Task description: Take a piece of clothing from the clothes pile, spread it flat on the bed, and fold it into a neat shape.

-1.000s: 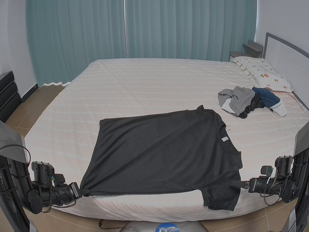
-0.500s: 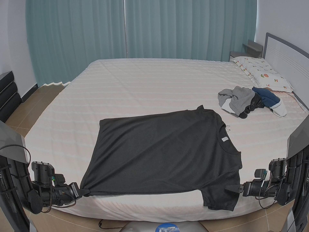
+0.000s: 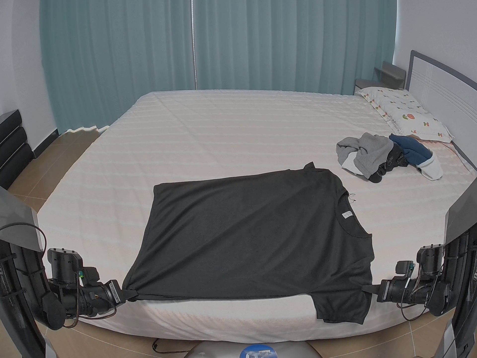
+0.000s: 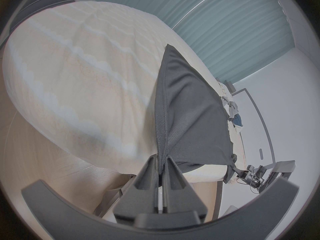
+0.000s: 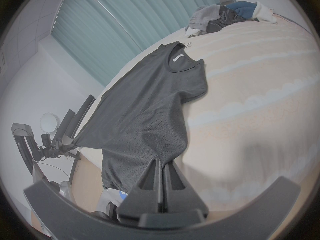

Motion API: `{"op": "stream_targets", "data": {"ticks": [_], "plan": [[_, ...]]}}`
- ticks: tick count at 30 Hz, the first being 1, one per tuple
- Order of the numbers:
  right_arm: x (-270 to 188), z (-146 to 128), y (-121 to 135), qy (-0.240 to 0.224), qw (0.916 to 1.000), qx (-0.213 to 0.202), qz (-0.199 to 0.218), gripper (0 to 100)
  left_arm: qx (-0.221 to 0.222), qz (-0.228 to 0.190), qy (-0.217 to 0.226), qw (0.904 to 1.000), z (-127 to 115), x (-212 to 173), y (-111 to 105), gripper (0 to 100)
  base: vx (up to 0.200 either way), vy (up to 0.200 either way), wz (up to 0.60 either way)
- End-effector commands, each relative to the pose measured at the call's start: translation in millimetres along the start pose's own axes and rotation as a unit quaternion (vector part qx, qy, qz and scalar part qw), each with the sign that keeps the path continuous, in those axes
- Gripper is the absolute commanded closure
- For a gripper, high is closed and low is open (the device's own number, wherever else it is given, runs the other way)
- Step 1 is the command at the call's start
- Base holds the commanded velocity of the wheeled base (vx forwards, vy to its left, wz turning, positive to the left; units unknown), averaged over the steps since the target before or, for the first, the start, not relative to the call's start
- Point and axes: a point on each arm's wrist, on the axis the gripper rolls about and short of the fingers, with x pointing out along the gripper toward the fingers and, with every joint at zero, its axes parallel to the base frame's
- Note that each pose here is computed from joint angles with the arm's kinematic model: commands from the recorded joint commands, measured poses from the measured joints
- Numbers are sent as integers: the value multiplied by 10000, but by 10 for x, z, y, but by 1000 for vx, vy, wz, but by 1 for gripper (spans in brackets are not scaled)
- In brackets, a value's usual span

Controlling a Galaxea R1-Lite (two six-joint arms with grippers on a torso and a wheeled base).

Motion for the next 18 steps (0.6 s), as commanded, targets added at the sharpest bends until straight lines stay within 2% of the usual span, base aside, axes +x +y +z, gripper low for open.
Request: {"op": "stream_targets", "data": {"ticks": [1,13,18], "plan": [[-78,-17,31,98,9999,52,-49,100,-5,184,-101,9998,-17,-22,9,100,0,0,0],[-391,-26,80,448,9984,-133,-307,100,93,364,-115,9992,-29,-131,-35,100,0,0,0],[-506,-55,39,584,9970,-224,-458,100,563,665,317,9957,-127,-221,-19,100,0,0,0]]}}
